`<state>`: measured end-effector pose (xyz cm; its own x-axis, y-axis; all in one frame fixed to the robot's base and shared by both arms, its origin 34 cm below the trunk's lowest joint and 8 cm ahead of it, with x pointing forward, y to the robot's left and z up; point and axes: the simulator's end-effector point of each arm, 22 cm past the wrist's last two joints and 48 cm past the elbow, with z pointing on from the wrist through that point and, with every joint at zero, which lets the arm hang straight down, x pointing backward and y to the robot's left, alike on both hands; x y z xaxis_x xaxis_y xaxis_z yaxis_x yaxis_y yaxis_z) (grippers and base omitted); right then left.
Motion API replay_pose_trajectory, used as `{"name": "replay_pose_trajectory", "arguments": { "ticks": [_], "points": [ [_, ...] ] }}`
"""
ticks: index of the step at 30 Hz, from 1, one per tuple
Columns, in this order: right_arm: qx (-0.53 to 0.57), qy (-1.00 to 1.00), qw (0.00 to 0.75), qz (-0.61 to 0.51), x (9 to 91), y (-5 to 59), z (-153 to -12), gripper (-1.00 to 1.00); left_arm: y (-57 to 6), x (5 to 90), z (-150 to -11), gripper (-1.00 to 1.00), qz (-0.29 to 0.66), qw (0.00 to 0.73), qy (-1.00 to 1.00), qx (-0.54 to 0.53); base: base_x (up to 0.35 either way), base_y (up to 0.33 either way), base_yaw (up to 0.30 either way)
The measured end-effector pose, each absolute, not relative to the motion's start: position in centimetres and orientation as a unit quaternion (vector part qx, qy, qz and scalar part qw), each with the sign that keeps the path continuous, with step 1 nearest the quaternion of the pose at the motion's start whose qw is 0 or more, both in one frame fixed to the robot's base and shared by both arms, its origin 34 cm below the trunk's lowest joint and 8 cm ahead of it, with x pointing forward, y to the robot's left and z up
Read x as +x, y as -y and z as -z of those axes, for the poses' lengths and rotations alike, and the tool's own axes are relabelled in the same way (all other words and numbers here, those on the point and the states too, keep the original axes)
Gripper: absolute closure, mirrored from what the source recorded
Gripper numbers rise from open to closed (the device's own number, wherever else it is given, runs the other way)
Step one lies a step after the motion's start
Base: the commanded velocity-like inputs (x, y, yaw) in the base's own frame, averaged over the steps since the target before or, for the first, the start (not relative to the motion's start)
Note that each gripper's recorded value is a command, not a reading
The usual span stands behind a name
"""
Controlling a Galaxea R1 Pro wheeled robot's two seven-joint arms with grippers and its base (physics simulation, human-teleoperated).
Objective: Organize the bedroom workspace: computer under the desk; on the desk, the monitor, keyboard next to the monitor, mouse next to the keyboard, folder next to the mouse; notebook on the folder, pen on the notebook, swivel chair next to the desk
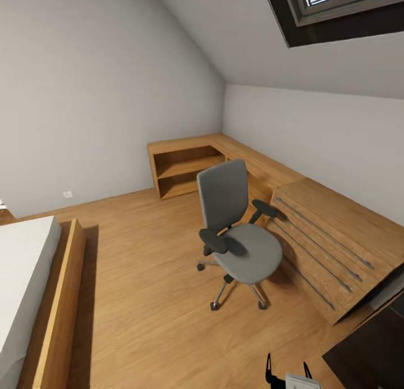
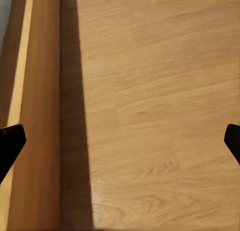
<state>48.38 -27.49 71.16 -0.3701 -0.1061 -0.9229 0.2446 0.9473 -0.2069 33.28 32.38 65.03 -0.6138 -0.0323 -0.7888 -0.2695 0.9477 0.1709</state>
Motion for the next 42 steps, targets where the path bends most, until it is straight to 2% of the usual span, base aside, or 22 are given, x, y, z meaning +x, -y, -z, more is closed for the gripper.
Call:
{"name": "replay_pose_trajectory", "arguments": {
  "ticks": [42],
  "points": [
    [0.045, -0.802, 0.576, 0.152, 49.4, 27.1, -72.6, -1.0, -32.7, 34.3, -65.8, -1.0, -0.14, 0.447, -0.879, -0.092, 0.0, 0.0, 0.241]
  ]
}}
